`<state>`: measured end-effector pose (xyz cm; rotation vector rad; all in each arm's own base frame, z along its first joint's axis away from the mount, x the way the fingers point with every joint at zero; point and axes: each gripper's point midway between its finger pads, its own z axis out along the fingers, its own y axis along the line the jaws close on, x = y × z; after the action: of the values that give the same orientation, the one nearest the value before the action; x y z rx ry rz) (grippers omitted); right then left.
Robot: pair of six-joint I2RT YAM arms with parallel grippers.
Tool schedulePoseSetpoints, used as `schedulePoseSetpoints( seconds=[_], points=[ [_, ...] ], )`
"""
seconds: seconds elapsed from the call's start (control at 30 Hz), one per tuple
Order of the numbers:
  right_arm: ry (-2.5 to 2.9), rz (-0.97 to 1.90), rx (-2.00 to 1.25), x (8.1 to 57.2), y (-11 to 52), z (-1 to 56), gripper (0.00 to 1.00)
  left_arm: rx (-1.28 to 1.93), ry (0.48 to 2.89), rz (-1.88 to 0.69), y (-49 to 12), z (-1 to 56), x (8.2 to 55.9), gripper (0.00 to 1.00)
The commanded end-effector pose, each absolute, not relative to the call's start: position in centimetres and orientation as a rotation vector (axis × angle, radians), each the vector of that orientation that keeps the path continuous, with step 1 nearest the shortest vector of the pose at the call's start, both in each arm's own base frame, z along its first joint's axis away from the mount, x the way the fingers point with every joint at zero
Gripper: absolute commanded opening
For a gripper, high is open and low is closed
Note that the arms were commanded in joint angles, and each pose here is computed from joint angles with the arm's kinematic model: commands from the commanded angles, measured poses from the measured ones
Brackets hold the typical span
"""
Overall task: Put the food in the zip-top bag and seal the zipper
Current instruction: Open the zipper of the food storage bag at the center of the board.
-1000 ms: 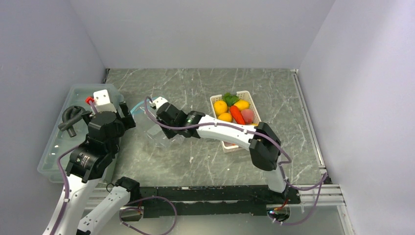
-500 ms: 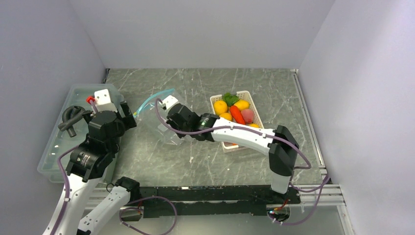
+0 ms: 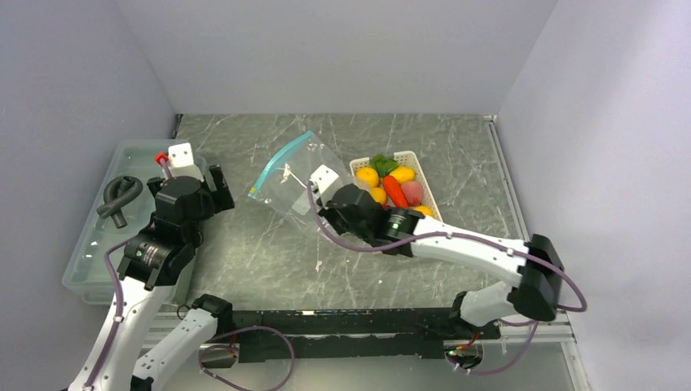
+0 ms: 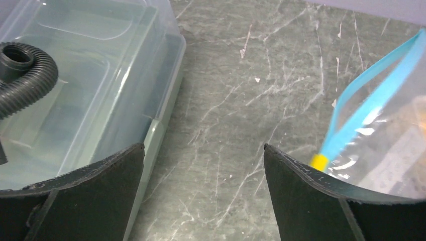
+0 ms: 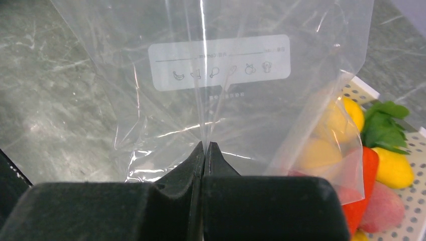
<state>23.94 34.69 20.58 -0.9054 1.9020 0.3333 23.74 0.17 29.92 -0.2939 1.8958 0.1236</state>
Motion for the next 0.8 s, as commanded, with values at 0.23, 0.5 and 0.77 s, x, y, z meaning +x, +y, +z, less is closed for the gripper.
schedulePoseSetpoints(
  seconds=[0.23, 0.5, 0.77],
  points=[
    [1.639, 0.392, -0.935, 22.0, 30.6, 24.9, 0.0, -0.177, 1.907, -0.107, -4.1, 30.1, 25.8, 0.97],
    [1.575, 0.427, -0.971, 19.8, 27.9, 25.1, 0.0, -0.076, 1.979, -0.334, -8.5, 29.9, 26.8, 1.0],
    [1.534, 0.456, -1.034, 17.8, 25.8, 25.0, 0.0, -0.009, 2.0, -0.654, -13.0, 30.8, 25.7, 1.0]
  ],
)
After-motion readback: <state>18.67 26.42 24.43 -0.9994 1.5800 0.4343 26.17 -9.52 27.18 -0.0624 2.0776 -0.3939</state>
